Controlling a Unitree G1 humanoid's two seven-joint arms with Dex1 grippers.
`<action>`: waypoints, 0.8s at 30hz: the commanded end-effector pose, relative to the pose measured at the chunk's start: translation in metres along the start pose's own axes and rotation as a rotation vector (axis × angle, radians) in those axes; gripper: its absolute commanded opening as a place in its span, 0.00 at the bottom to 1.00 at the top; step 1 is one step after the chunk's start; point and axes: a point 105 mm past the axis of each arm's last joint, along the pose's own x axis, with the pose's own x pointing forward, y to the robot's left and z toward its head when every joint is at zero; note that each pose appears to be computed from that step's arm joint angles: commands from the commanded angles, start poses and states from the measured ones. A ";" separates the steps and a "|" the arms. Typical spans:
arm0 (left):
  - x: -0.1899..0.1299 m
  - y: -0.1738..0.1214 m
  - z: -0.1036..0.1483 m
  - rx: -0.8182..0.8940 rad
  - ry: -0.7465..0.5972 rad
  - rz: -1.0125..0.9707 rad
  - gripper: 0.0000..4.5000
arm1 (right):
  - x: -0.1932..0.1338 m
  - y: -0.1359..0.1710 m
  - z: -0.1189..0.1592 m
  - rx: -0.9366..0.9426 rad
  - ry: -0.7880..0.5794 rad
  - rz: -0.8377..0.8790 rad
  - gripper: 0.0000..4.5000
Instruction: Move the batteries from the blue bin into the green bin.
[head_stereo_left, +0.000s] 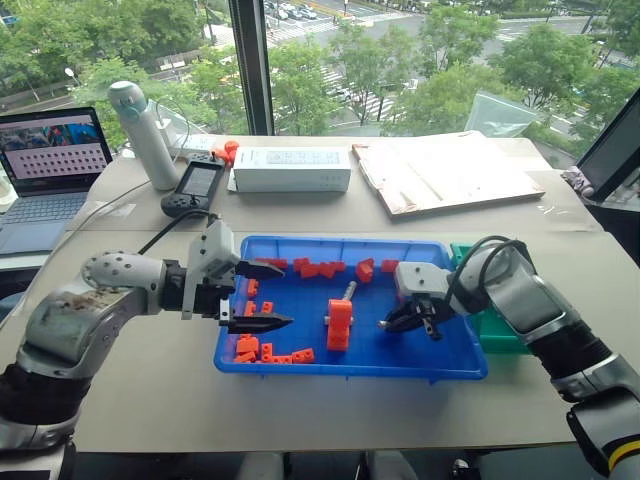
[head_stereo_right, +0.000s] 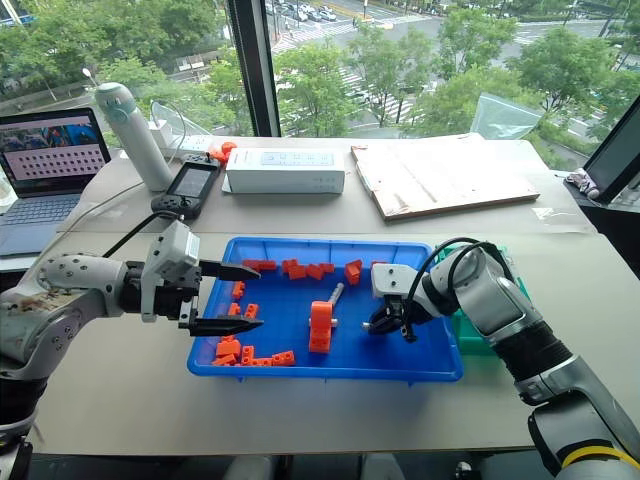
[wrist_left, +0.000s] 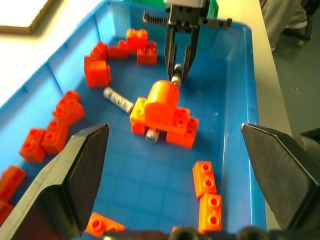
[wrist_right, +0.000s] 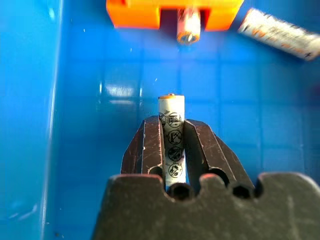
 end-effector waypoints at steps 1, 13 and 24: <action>0.000 0.000 0.020 0.021 -0.077 -0.021 1.00 | -0.044 -0.014 0.029 -0.048 -0.026 -0.140 0.06; 0.025 0.013 0.052 0.056 -0.201 -0.102 1.00 | -0.156 -0.028 -0.038 0.203 0.236 -0.575 0.06; 0.022 0.019 0.044 0.063 -0.149 -0.079 1.00 | -0.146 -0.054 -0.013 0.126 0.119 -0.726 0.65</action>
